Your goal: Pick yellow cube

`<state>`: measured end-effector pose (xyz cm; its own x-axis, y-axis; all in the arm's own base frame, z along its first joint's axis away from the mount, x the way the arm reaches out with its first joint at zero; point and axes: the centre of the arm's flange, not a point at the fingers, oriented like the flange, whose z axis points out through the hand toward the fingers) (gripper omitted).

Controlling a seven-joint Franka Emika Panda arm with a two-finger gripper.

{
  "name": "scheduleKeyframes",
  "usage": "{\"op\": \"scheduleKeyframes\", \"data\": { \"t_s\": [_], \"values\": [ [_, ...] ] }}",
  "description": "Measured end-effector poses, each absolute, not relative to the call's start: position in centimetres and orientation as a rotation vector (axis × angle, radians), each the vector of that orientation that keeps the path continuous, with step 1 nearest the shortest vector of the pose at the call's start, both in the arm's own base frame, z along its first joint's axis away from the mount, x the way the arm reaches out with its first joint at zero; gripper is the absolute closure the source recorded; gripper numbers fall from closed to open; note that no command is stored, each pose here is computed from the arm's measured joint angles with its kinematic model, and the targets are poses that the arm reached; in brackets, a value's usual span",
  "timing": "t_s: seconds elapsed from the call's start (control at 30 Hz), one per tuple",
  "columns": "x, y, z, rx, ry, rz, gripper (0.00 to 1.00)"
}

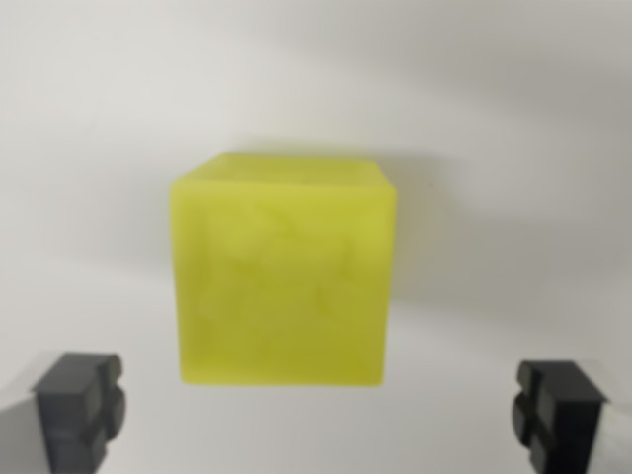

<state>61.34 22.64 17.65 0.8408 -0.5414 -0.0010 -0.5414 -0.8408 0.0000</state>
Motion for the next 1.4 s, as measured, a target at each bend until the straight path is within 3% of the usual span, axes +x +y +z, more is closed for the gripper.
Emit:
{"op": "scheduleKeyframes", "data": {
  "t_s": [0.83,1.27,1.3,1.4],
  "values": [
    [61.5,23.7,11.8,-3.021,0.862,0.003,0.0],
    [61.5,23.7,11.4,-3.022,0.86,0.003,0.0],
    [61.5,23.7,11.5,-3.022,0.86,0.002,1.0],
    [61.5,23.7,11.6,-3.022,0.86,0.002,1.0]
  ]
}}
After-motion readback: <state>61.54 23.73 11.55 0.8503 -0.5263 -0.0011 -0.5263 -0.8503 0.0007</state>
